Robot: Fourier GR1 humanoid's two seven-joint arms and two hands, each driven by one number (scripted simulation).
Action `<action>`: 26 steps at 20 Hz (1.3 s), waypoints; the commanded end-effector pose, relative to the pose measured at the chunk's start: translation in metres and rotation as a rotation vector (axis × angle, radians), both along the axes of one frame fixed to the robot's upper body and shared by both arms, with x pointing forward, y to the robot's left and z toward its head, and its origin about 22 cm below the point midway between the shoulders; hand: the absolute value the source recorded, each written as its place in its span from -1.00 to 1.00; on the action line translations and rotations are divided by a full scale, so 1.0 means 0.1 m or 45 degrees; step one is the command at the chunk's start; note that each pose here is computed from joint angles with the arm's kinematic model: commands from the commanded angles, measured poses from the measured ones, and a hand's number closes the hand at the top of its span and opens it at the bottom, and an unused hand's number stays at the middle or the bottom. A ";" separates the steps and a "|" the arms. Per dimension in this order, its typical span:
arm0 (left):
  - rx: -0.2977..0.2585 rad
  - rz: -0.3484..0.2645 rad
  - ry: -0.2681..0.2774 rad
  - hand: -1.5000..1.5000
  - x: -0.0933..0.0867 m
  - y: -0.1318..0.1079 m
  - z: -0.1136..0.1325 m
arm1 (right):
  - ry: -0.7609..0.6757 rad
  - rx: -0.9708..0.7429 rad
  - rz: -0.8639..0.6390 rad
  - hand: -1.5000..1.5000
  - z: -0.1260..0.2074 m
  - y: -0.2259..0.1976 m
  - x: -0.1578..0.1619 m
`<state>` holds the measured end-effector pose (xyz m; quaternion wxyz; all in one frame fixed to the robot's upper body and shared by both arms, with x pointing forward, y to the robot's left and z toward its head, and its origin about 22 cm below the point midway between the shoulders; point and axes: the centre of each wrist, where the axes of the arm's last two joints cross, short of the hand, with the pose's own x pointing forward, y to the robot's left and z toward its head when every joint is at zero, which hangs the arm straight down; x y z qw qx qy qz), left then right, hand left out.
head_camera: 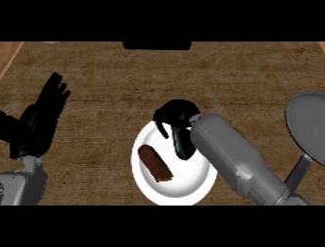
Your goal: Pick the eggplant from the plate and place it in the pan
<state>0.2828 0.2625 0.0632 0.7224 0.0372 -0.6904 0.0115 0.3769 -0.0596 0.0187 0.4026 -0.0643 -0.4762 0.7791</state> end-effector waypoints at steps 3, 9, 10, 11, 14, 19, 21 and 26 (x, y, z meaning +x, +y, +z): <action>0.000 0.012 0.008 0.00 -0.07 0.00 -0.01 | 0.051 0.093 -0.014 1.00 -0.15 -0.01 -0.03; 0.008 0.045 0.027 0.00 -0.04 0.11 -0.07 | -0.038 0.028 -0.814 1.00 0.03 -0.77 0.36; 0.002 0.064 0.023 0.00 -0.04 0.12 -0.09 | -0.071 -0.002 -1.005 1.00 0.04 -0.98 0.41; 0.010 0.084 0.033 0.00 -0.06 0.17 -0.10 | -0.088 -0.034 -1.186 1.00 0.01 -1.21 0.42; 0.012 0.100 0.028 0.00 -0.07 0.22 -0.09 | -0.235 -0.066 -1.627 1.00 0.27 -1.51 0.56; 0.009 0.035 0.009 0.00 -0.04 0.09 -0.09 | -0.799 -0.223 -1.936 1.00 0.90 -1.20 0.80; -0.010 0.010 0.028 0.00 -0.03 0.09 -0.09 | -0.991 -0.230 -2.000 1.00 1.20 -1.04 0.86; 0.008 0.005 0.003 0.00 0.05 0.09 -0.03 | -1.154 -0.348 -2.075 1.00 1.40 -0.55 0.83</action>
